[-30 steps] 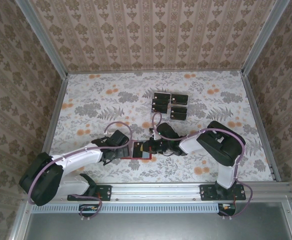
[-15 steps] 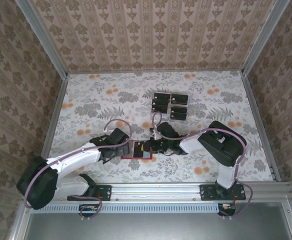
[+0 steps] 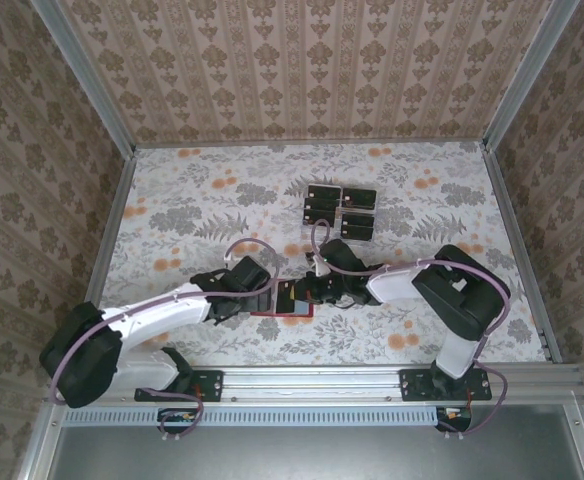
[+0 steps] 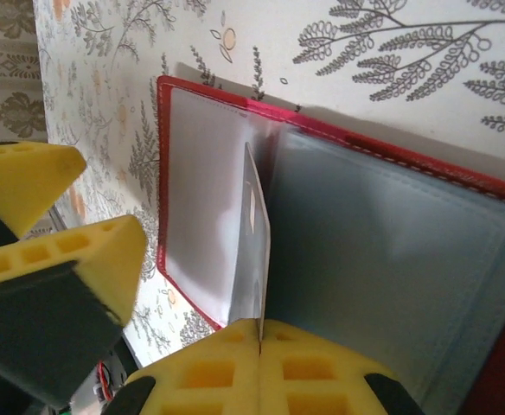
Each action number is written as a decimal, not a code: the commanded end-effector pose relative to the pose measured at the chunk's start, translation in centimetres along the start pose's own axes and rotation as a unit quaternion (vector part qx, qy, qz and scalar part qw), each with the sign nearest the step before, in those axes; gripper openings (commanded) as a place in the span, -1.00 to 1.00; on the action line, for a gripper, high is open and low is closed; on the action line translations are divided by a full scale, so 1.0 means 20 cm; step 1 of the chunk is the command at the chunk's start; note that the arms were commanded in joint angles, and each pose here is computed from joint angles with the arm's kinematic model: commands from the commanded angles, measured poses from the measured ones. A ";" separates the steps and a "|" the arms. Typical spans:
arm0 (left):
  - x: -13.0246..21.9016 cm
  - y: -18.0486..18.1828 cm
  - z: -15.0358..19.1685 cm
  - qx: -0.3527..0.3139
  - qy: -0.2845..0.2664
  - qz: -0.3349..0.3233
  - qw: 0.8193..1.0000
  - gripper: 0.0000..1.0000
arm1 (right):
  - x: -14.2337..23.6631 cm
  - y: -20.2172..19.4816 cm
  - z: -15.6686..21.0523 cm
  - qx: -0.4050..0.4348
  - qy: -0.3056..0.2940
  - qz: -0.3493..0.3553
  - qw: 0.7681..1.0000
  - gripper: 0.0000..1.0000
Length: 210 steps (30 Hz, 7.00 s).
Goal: Put the credit cards into the card holder
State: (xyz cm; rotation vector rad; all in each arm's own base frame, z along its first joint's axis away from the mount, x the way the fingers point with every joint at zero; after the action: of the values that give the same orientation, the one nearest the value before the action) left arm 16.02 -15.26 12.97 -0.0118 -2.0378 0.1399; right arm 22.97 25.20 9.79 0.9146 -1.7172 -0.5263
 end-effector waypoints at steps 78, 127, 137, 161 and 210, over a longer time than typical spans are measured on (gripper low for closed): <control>-0.08 0.15 0.17 0.044 0.016 -0.060 0.997 1.00 | 0.10 0.12 0.02 0.029 -0.114 -0.023 0.993 -1.00; -0.06 0.15 0.16 0.041 0.012 -0.061 0.997 1.00 | -0.04 0.00 0.14 0.001 -0.023 -0.022 0.999 -1.00; -0.06 0.15 0.16 0.041 0.011 -0.061 0.997 0.99 | -0.06 -0.03 0.16 -0.015 0.006 -0.014 1.000 -1.00; -0.07 0.16 0.17 0.041 0.012 -0.061 0.997 1.00 | -0.03 -0.03 0.17 -0.047 -0.019 -0.007 0.999 -1.00; -0.07 0.16 0.18 0.041 0.013 -0.060 0.997 0.99 | -0.06 -0.04 0.09 -0.045 -0.035 0.006 0.998 -1.00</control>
State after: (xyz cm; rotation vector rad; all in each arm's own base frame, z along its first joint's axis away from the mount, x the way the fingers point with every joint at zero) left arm 14.18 -13.36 10.62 0.1186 -2.0340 0.2016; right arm 21.23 25.85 8.30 0.8892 -1.7158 -0.6518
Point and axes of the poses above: each hand's point on the last joint's axis, 136 mm out from that joint toward the fingers, its own x axis back along the fingers, its own y axis along the line the jaws close on, z = x × y, the point moved 10 cm from there along x, back along the fingers, and after that the axes turned 11 degrees about x, right-handed, at the moved point
